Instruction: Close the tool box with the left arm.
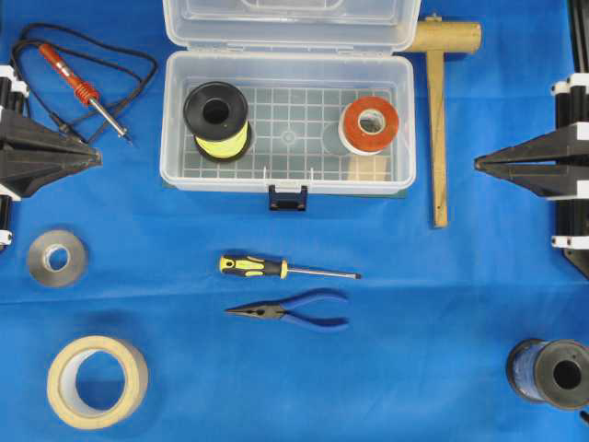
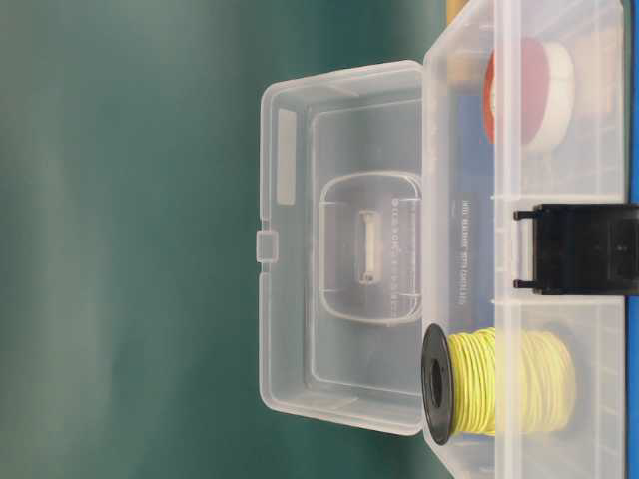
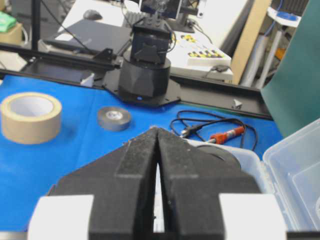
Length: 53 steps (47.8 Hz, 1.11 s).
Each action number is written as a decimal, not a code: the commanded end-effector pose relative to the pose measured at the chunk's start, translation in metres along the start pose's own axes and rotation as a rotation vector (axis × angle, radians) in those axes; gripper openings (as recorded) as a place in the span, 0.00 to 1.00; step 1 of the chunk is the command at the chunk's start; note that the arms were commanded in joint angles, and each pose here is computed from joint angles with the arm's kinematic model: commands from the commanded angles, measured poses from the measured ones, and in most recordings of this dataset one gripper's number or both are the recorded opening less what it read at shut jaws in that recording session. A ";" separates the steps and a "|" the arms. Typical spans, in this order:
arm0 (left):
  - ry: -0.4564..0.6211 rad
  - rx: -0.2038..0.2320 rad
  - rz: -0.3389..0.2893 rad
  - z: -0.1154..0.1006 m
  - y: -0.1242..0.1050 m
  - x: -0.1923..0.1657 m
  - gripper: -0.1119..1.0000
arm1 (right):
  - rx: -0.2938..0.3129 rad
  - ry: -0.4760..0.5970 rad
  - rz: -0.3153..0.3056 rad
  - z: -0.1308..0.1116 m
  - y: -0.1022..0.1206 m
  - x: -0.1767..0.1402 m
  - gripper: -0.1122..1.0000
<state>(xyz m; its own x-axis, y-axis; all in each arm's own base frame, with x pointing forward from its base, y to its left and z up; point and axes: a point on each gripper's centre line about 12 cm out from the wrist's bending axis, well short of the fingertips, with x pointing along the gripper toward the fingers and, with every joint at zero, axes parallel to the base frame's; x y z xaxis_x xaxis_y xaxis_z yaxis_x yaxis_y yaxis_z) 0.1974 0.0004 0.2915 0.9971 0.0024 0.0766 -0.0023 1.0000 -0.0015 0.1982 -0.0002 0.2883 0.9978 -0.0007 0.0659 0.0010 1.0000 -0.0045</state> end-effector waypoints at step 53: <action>0.409 0.149 0.529 0.065 0.184 0.094 0.92 | -0.004 0.106 -0.038 -0.004 -0.008 0.014 0.10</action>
<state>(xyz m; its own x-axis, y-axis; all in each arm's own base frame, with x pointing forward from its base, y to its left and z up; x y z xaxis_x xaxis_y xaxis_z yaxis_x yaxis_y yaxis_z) 0.2798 0.1684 0.3513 0.8197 0.4912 -0.2947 -0.4513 0.8706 0.1959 0.2091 -0.0080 0.2816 0.9984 -0.0377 -0.0429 0.0375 0.9993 -0.0060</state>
